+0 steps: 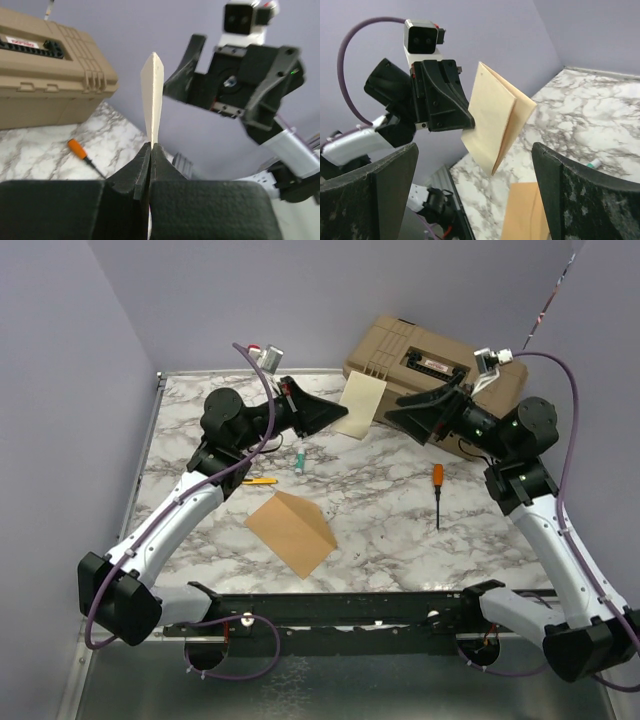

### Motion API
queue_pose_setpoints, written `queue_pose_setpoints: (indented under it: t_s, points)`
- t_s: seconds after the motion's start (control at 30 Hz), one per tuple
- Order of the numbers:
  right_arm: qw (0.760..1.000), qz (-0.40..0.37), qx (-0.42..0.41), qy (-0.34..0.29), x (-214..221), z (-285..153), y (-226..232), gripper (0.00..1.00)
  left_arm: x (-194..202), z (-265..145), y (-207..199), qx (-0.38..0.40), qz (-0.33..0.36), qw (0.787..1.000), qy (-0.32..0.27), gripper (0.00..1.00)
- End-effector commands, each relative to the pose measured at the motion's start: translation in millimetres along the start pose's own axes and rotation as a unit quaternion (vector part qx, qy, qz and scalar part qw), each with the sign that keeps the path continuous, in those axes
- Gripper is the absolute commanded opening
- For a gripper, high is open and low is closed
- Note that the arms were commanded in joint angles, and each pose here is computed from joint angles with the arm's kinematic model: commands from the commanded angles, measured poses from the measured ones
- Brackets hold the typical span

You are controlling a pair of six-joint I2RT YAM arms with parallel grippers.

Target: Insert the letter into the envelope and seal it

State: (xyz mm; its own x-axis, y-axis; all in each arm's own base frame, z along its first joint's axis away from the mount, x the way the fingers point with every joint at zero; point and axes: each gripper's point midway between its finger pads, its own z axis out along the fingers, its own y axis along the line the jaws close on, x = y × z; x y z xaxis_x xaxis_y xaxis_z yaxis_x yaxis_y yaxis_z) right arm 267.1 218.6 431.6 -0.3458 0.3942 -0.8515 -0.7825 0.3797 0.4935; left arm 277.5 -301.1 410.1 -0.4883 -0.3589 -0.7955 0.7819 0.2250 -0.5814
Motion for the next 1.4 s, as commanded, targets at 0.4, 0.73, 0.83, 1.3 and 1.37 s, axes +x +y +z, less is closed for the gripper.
queue_pose_setpoints:
  t_s: [0.4, 0.73, 0.83, 1.3, 1.37]
  points:
    - [0.977, 0.157, -0.141, -0.036, -4, 39, 23, 0.53, -34, 8, -21, 0.032, -0.088, 0.992, -0.08, 0.0]
    - [0.98, 0.153, -0.13, -0.006, 4, 49, 14, 0.23, -27, 7, -11, 0.017, -0.09, 0.992, -0.081, 0.0]
    - [0.981, 0.158, -0.108, -0.003, 7, 53, 4, 0.02, -21, 6, -6, 0.01, -0.092, 0.993, -0.077, 0.01]
    - [0.915, 0.235, 0.181, 0.273, 198, 48, -139, 0.0, 127, -143, 162, -0.44, -0.191, 0.873, 0.09, 0.96]
    - [0.904, 0.235, 0.166, 0.315, 228, 49, -135, 0.0, 157, -174, 173, -0.475, -0.232, 0.841, 0.114, 0.95]
